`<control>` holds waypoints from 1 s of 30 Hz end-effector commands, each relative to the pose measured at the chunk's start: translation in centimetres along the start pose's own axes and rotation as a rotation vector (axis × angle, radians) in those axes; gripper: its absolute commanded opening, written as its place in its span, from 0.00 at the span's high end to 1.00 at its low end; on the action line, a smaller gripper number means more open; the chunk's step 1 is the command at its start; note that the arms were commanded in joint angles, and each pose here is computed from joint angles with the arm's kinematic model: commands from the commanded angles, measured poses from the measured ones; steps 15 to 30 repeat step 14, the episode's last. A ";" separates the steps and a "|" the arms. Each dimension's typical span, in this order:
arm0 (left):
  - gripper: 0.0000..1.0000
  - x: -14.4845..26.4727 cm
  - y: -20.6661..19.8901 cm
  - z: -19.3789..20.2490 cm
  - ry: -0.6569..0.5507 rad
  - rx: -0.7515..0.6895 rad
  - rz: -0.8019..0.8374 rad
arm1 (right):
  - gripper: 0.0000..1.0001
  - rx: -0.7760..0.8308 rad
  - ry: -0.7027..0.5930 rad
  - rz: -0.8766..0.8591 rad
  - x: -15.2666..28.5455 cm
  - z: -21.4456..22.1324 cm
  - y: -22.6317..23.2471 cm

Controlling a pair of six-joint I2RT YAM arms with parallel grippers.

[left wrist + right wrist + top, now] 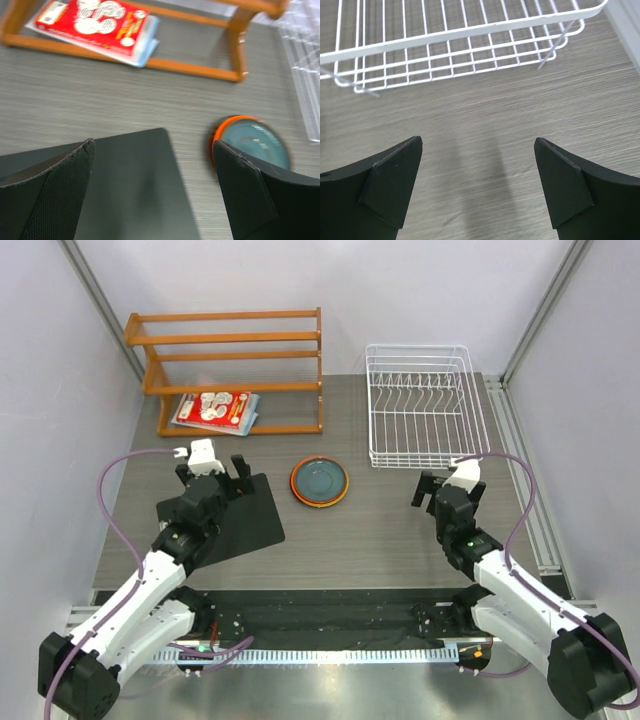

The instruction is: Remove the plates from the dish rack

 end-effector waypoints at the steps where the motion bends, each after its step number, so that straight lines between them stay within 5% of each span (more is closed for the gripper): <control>1: 0.00 -0.3 1.6 -0.3 -0.073 -0.058 -0.142 | 0.00 -0.082 -0.195 0.068 -0.8 -1.8 -0.3; 30: 0.00 -2.1 1.8 1.5 -0.026 -0.134 -0.227 | 0.00 -0.040 -0.270 0.177 -2.2 -2.5 -0.5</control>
Point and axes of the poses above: each gripper's point midway between its finger pads, its own x axis back along the fingers, its own y axis along the line the jaws close on, z = x × y, the point moved 8 cm from there along x, back along the fingers, and after that the axes turned 12 degrees about -x, right-handed, at the moved point
